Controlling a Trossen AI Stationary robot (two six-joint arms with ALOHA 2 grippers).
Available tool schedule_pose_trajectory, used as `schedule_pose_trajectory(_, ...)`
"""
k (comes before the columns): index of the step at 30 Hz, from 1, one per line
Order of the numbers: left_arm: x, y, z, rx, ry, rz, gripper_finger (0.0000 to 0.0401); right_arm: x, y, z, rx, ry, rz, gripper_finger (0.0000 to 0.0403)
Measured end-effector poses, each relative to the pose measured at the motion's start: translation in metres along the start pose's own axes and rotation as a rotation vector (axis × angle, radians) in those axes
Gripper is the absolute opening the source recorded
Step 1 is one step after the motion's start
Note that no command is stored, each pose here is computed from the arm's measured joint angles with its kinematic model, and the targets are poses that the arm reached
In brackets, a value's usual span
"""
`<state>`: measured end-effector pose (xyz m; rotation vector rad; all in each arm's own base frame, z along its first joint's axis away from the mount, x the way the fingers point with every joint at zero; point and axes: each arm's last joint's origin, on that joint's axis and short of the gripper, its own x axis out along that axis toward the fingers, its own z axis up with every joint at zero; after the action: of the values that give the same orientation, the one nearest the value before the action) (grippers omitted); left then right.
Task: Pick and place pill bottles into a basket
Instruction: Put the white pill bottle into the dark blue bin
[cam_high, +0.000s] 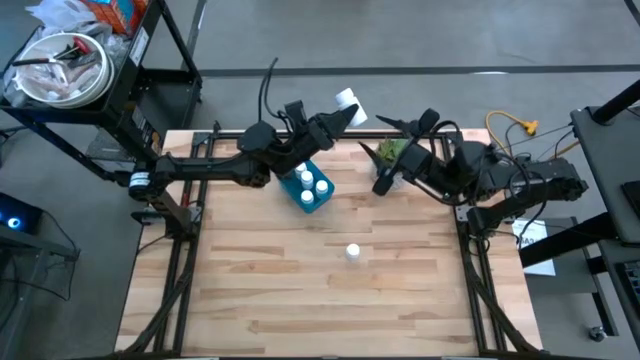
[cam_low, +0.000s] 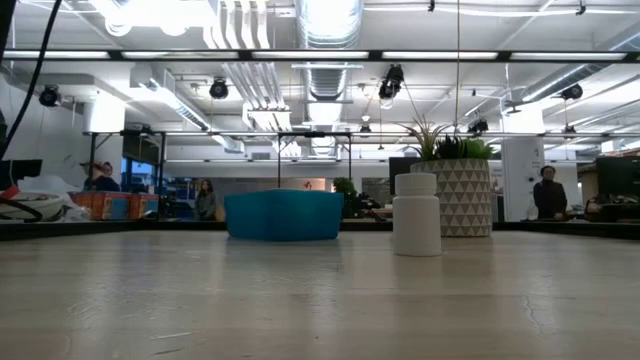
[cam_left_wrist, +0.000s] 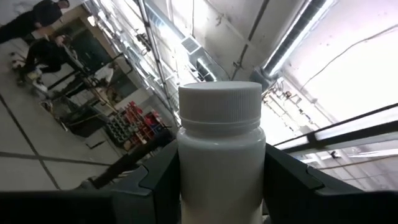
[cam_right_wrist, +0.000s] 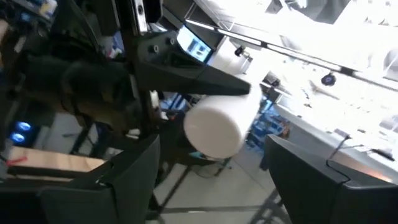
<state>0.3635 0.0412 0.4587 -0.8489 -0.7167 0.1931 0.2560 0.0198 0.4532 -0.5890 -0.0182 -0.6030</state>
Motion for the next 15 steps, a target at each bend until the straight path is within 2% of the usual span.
schedule_pose_trajectory(7, -0.001, 0.007, -0.005, -0.138, 0.014, 0.021, 0.0166, 0.006, 0.008, -0.003, -0.162, 0.012, 0.009, 0.0276)
schedule_pose_trajectory(15, -0.002, 0.009, -0.008, -0.165, 0.02, 0.029, 0.0166, 0.009, 0.008, -0.005, -0.267, 0.022, -0.002, 0.027)
